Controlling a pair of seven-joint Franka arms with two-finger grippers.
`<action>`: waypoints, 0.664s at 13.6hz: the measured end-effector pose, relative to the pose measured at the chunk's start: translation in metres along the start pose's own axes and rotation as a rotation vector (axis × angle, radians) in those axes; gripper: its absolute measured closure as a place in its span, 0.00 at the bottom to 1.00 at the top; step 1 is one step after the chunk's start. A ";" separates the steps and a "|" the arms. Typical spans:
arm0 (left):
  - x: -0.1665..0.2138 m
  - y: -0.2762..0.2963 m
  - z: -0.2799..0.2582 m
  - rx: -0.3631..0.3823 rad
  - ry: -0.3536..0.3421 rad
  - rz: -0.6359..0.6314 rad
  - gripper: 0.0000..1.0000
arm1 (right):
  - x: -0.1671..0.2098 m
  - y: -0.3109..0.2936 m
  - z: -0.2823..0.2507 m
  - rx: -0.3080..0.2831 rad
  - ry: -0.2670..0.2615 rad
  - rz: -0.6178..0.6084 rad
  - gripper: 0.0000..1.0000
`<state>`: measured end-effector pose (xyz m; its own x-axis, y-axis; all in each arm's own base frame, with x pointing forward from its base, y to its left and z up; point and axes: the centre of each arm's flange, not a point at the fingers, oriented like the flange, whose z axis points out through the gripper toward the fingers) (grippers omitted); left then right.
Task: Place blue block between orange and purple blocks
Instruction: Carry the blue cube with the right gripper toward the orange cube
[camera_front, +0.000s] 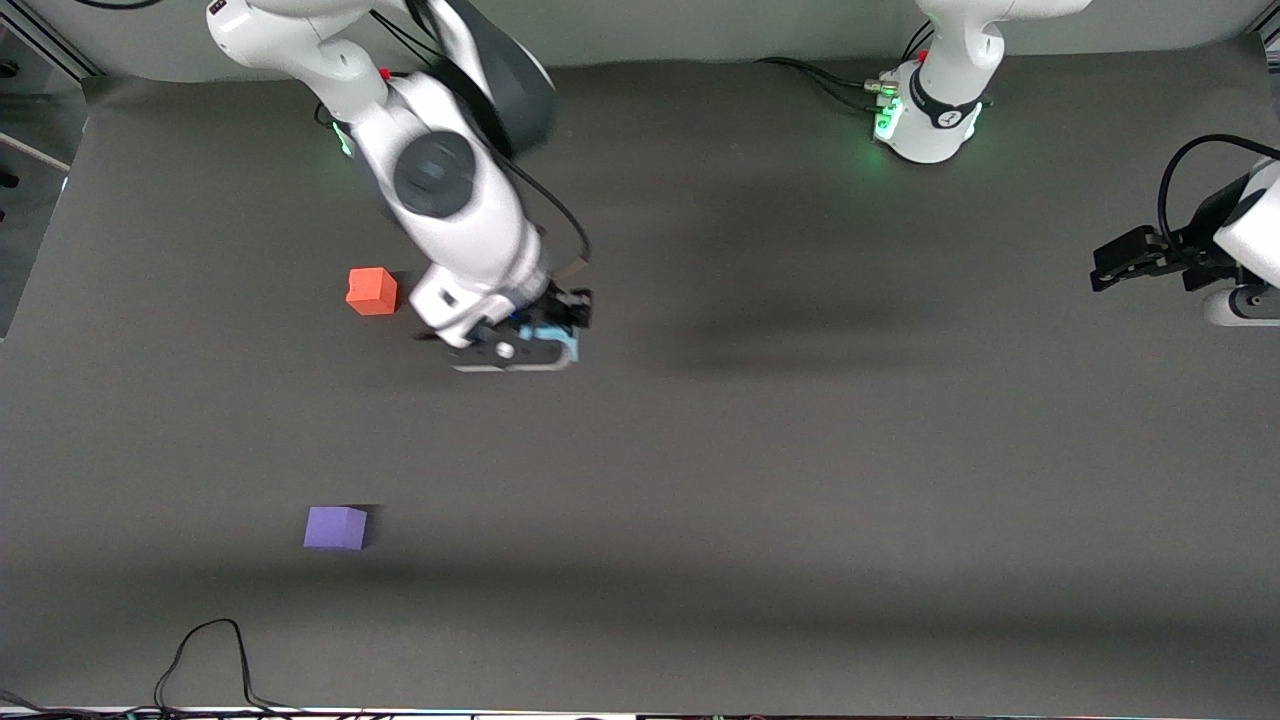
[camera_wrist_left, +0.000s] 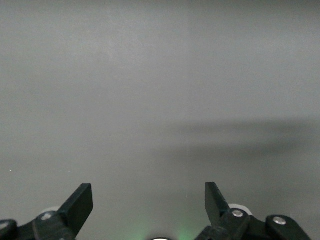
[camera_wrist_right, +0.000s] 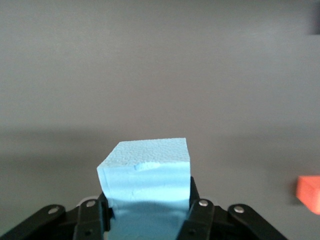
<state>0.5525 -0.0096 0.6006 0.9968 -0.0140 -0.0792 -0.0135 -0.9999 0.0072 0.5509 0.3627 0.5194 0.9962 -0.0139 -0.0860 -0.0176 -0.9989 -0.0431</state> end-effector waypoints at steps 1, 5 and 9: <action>0.000 0.000 0.000 0.000 0.000 0.000 0.00 | 0.000 0.015 -0.020 -0.004 -0.015 -0.018 0.44; 0.000 -0.001 0.000 0.000 0.002 -0.001 0.00 | 0.018 0.092 -0.050 -0.022 -0.050 -0.107 0.44; 0.000 -0.001 0.000 0.000 0.005 -0.002 0.00 | 0.040 0.255 -0.061 -0.034 -0.079 -0.243 0.44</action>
<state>0.5530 -0.0086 0.6010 0.9971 -0.0124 -0.0746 -0.0119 -0.9999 0.0071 0.5911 0.1053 0.5653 0.9611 0.2285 -0.1549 0.2252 -0.9735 -0.0386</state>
